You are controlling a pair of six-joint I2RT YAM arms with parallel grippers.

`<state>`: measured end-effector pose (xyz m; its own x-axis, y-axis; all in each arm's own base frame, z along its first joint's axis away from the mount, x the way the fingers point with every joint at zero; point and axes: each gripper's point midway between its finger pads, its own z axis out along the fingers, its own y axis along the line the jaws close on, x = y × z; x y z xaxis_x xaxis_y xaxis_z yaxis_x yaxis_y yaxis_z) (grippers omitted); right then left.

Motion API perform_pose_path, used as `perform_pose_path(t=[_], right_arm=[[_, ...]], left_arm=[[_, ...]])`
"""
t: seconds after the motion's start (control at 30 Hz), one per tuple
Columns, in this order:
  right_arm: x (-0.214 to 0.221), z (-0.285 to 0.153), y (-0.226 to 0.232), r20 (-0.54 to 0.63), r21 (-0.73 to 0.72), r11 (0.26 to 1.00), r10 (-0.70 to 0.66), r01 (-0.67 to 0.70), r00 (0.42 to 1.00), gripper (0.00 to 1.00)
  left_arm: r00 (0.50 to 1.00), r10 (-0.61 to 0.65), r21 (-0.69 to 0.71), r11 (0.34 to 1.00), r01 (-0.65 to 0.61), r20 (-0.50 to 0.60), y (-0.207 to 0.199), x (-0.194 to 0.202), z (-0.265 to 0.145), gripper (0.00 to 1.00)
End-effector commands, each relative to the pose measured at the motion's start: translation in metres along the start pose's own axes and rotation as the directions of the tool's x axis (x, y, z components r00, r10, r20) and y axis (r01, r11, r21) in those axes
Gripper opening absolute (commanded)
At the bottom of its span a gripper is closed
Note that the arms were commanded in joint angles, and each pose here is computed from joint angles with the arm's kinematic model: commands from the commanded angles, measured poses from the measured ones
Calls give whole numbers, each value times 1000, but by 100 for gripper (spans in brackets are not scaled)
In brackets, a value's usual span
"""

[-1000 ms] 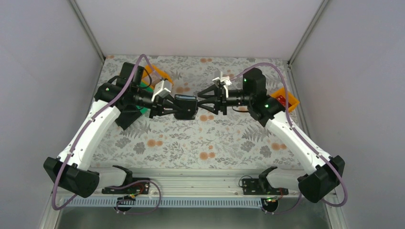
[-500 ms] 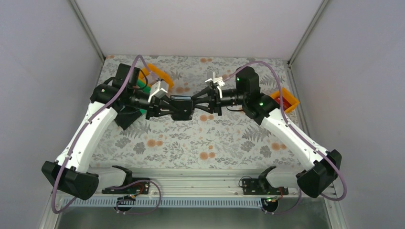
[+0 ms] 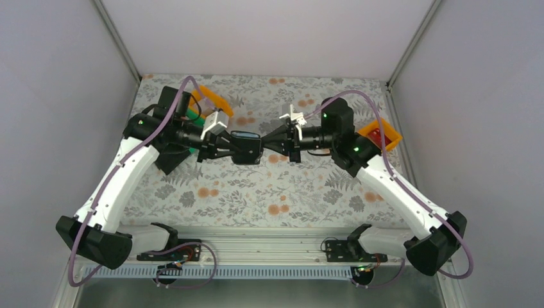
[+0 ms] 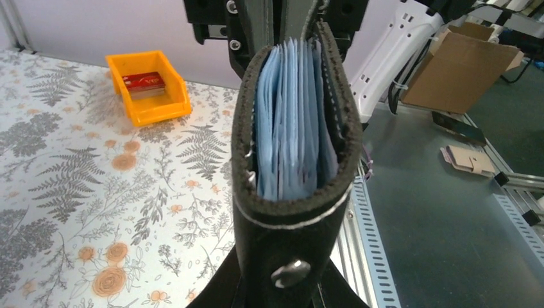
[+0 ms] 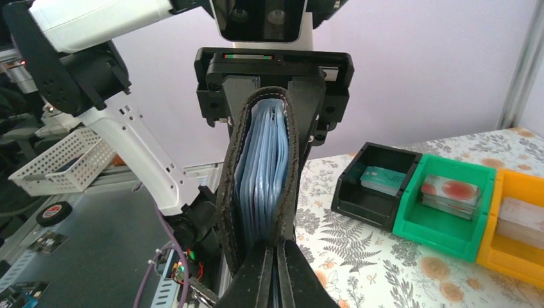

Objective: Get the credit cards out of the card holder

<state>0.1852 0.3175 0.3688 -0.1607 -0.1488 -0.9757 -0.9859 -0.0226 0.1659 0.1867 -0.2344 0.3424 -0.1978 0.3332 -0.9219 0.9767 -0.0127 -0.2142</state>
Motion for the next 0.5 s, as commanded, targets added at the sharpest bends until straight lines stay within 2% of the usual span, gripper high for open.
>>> perform_pose_path(t=[0.0,0.03,0.1,0.2,0.27,0.3,0.47], right_arm=[[0,3,18,5,-21,999,-26,26,1000,18],[1,2,9,-3,37,999,-3,4,1000,34],[5,-4,-18,-14,206,978,43,-40,999,57],[0,-22,-51,60,432,893,113,-128,992,76],[-7,-30,-66,129,514,835,153,-198,980,88],[-11,-29,-68,157,524,823,159,-219,975,97],[-13,-3,-65,184,496,841,141,-216,973,99]], left_arm=[[999,41,-91,995,-39,18,25,-16,3,2],[999,35,-120,992,-33,16,31,-19,2,2],[1000,5,-242,970,-6,-4,51,-24,-5,2],[998,-51,-475,879,33,-27,91,-27,-24,2],[996,-83,-568,821,52,-29,108,-26,-34,2],[995,-95,-586,808,60,-28,112,-26,-35,2],[993,-117,-573,816,78,-32,115,-20,-29,2]])
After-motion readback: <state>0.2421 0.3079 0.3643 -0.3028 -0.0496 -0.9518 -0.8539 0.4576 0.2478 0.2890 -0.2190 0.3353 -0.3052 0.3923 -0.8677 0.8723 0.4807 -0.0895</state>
